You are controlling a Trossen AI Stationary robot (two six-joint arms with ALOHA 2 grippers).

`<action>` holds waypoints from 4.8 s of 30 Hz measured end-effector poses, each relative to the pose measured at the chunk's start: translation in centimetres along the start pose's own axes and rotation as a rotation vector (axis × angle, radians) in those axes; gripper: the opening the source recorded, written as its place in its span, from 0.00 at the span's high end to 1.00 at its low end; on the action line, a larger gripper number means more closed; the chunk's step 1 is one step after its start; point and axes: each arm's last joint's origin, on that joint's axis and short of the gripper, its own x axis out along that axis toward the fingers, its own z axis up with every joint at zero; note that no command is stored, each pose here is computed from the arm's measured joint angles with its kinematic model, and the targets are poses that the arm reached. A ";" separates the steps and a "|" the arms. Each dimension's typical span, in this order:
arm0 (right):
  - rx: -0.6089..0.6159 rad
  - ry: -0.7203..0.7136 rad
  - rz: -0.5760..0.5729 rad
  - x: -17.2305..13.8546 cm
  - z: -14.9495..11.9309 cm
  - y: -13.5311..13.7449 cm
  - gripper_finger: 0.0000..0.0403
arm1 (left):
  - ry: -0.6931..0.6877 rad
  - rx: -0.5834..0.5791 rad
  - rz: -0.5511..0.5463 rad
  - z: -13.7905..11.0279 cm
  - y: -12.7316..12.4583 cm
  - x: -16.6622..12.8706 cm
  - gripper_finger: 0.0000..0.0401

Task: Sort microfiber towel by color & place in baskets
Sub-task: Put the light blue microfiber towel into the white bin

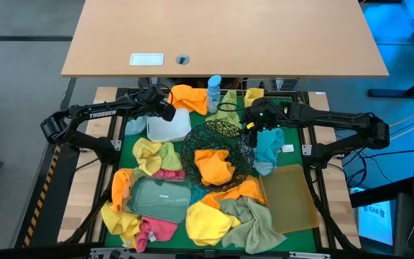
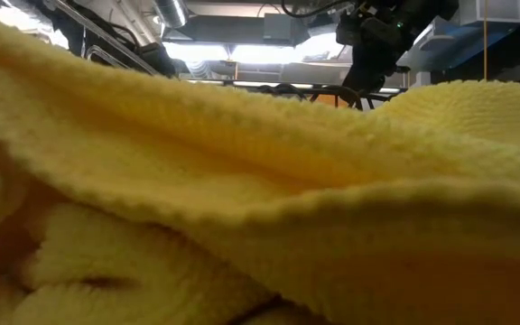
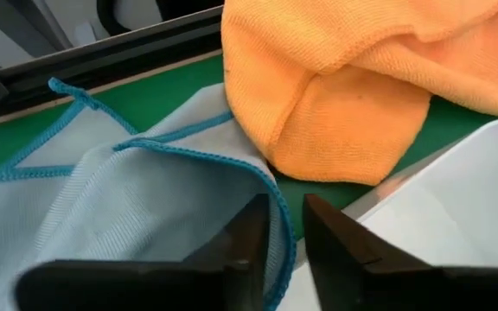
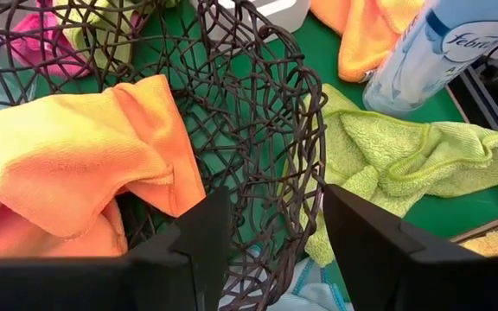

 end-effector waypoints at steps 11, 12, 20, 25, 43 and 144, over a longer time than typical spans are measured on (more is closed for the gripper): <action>0.000 0.000 0.000 0.0 0.0 0.0 0.55 | -0.129 0.049 -0.067 2.0 -0.4 -2.2 0.99; 0.000 0.000 0.000 0.0 0.0 0.0 0.55 | -0.154 0.049 -0.080 2.5 -0.5 -2.8 0.99; -0.001 0.000 0.000 0.0 0.0 0.0 0.55 | -0.380 0.048 -0.214 6.6 -1.3 -9.3 1.00; -0.001 0.000 0.000 0.0 0.0 0.0 0.55 | -0.491 0.051 -0.284 8.5 -1.7 -14.2 1.00; -0.001 -0.001 -0.001 0.0 0.0 0.0 0.55 | -0.749 0.101 -0.587 10.7 -3.1 -26.8 1.00; -0.001 0.005 0.000 0.0 0.0 0.0 0.55 | 0.340 0.758 -0.016 1.4 -8.8 -6.6 1.00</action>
